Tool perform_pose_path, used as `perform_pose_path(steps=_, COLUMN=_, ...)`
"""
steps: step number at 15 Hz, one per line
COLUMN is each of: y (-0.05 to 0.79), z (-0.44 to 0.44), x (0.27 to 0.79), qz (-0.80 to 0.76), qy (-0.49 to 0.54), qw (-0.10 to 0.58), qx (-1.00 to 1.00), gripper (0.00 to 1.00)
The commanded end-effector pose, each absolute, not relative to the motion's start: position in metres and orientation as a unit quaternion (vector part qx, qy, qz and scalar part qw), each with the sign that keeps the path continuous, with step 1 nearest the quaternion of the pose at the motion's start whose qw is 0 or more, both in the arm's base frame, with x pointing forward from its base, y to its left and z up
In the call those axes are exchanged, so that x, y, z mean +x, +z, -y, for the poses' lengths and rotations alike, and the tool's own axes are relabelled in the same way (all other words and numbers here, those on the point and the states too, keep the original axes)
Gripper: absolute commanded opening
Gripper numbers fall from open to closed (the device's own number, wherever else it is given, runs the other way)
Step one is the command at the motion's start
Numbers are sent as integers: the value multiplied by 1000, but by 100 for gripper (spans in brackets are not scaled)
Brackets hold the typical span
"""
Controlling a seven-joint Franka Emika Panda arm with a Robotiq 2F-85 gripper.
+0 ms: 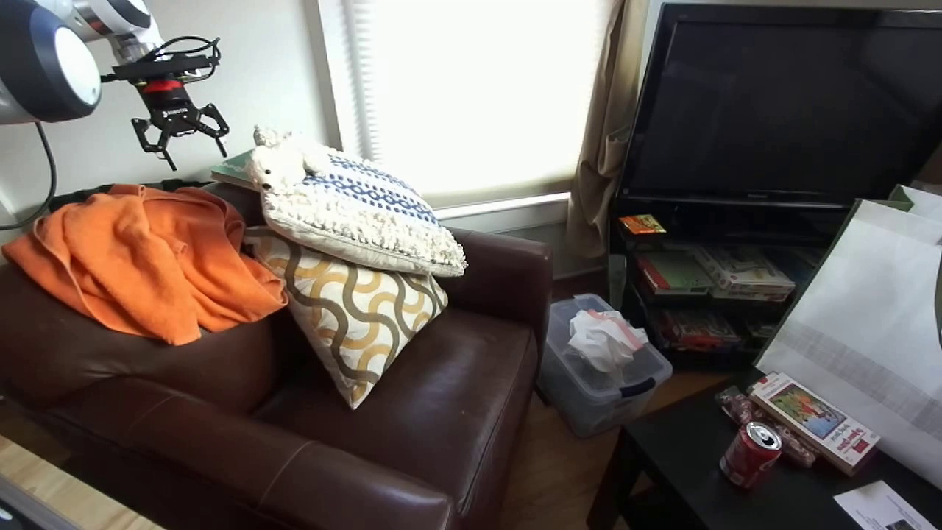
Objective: Move the book to the left on the sofa seat
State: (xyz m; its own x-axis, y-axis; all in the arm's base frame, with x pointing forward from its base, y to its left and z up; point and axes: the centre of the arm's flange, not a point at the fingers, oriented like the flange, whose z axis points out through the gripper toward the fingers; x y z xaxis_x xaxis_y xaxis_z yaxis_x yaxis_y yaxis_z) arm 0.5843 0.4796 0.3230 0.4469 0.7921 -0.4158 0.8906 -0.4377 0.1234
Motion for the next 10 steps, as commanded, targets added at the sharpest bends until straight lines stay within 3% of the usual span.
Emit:
perform_pose_path(steps=1, y=333, z=-538, x=631, qz=-479, qy=-126, qw=205, qx=844, gripper=100)
perform_pose_path(steps=2, y=336, z=-541, x=630, qz=-493, qy=-108, qw=202, qx=840, gripper=100)
perform_pose_path(steps=3, y=324, z=-489, x=581, qz=-494, qy=-130, qw=189, qx=839, gripper=100)
perform_pose_path(steps=10, y=331, z=-497, x=584, qz=-493, qy=-113, qw=198, qx=839, gripper=100)
